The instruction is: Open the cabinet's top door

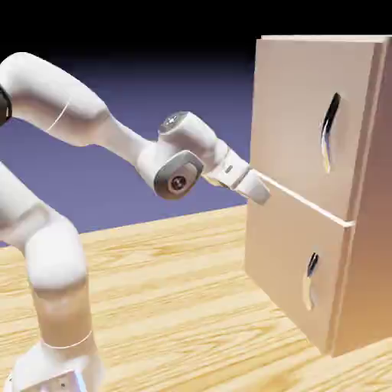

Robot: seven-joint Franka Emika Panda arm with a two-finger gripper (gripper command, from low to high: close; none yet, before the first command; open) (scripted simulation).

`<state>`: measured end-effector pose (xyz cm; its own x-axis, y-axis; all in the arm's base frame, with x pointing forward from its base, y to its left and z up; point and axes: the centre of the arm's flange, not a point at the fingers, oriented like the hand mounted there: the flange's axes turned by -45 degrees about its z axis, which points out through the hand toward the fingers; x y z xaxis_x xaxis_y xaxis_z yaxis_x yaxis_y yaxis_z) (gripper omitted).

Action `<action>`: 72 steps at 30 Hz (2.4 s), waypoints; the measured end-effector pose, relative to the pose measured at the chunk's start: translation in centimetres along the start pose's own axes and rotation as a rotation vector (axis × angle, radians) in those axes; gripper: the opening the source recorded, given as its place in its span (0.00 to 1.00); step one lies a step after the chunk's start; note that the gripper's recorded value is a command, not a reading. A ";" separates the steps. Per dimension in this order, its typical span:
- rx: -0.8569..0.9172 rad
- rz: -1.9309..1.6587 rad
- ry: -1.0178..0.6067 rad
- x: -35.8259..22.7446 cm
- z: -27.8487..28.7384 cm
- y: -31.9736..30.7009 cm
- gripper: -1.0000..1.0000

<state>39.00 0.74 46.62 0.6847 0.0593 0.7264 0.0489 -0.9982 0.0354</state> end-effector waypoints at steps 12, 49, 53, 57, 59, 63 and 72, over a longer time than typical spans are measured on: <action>0.009 -0.049 0.177 4.9 -5.1 -1.4 0.50; 0.005 -0.004 0.666 7.9 -9.8 8.1 0.50; 0.007 0.010 0.703 7.6 -8.6 10.0 0.50; 0.010 0.024 0.735 7.1 -7.0 12.0 0.50; 0.012 0.030 0.749 6.8 -6.0 13.0 0.50; 0.015 0.035 0.757 7.3 -4.8 13.6 0.50; -0.026 0.042 0.759 9.2 -2.9 13.0 0.00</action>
<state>43.86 -11.73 55.74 -0.0031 0.0064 1.0000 0.0104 -0.9999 0.0064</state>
